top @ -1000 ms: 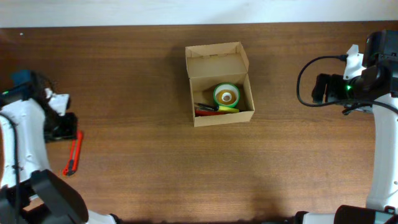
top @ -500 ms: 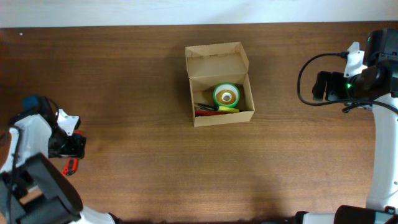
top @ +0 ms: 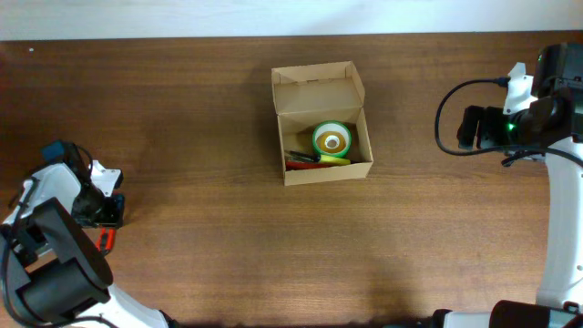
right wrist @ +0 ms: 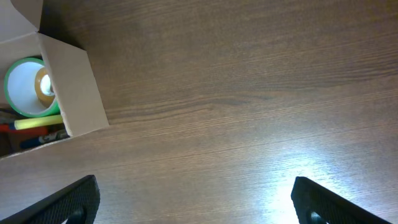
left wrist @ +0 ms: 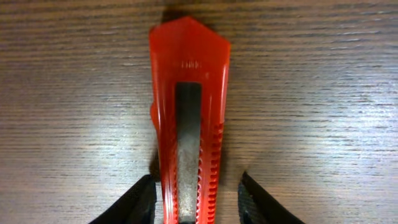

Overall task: Pack container
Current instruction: 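Carry the red box cutter into the box with the left gripper, release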

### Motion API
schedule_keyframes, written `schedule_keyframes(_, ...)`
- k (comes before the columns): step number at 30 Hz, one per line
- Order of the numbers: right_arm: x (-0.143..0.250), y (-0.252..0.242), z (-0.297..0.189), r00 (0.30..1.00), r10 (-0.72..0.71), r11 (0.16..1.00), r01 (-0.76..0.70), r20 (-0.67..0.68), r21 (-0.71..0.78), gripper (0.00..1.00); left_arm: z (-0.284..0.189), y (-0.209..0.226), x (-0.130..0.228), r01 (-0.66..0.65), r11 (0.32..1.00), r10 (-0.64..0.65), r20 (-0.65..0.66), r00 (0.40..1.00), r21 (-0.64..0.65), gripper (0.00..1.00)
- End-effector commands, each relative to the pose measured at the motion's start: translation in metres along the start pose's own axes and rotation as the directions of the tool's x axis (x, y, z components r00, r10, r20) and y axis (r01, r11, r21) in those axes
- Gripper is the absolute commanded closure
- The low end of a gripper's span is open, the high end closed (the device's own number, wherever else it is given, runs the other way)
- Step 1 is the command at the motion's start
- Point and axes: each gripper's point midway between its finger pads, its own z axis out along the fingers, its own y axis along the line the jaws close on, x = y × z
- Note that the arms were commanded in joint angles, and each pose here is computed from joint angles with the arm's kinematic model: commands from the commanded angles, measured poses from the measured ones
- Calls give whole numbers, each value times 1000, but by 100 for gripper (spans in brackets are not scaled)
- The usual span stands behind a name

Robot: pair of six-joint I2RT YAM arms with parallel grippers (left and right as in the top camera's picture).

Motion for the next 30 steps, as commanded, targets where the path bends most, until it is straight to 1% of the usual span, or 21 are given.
schedule_keyframes(1,1,0,1,1000,0,1000,0,-6,-10,1,29,-16,4,2,996,1,-39,999,91,59)
schedule_keyframes(3,3,0,1,1000,0,1000,0,-12,-10,1,31,-17,2,3,995,0,-31,1000,100,63)
schedule_keyframes(4,2,0,1,1000,0,1000,0,-12,-10,1,31,-17,1,3,995,-1,-28,1000,98,66)
schedule_keyframes(5,2,0,1,1000,0,1000,0,-12,-10,1,31,-17,1,3,995,-1,-26,1000,99,73)
schedule_keyframes(7,2,0,1,1000,0,1000,0,-11,-10,1,31,-19,-1,3,994,-1,-17,1000,109,95)
schedule_keyframes(8,2,0,1,1000,0,1000,0,-11,-11,1,31,-19,-1,7,994,-5,-18,1000,109,98)
schedule_keyframes(10,2,0,1,1000,0,1000,0,-11,-11,1,29,-18,-4,51,993,-50,-14,999,108,98)
schedule_keyframes(12,1,0,1,1000,0,1000,0,-7,-11,1,19,-31,-19,44,984,-50,28,998,175,98)
schedule_keyframes(14,0,0,1,1000,0,1000,0,-4,-11,1,6,-38,-33,44,979,-53,45,998,197,98)
schedule_keyframes(16,0,0,1,1000,0,1000,0,-4,-11,1,-7,-50,-42,10,976,-19,44,999,216,98)
schedule_keyframes(19,1,0,1,1000,1,1000,-1,-4,-11,1,-35,-70,-61,-51,976,42,48,998,211,98)
schedule_keyframes(22,1,0,1,1000,1,1000,-1,-4,-11,1,-76,-80,-96,-130,977,109,128,986,170,98)
schedule_keyframes(23,1,0,1,1000,1,1000,-1,-4,-12,1,-100,-84,-113,-161,976,134,178,975,145,98)
schedule_keyframes(24,1,1,1,1000,1,1000,-1,-5,-15,1,-111,-87,-120,-176,975,148,199,969,134,98)
schedule_keyframes(25,1,2,1,1000,1,1000,-1,-6,-19,1,-136,-93,-131,-219,970,188,239,953,110,98)
schedule_keyframes(28,1,2,1,1000,1,1000,-1,-5,-19,1,-207,-128,-147,-415,910,389,328,861,13,98)
schedule_keyframes(30,1,2,1,1000,1,1000,-1,-4,-19,1,-241,-149,-155,-469,879,466,361,808,-84,98)
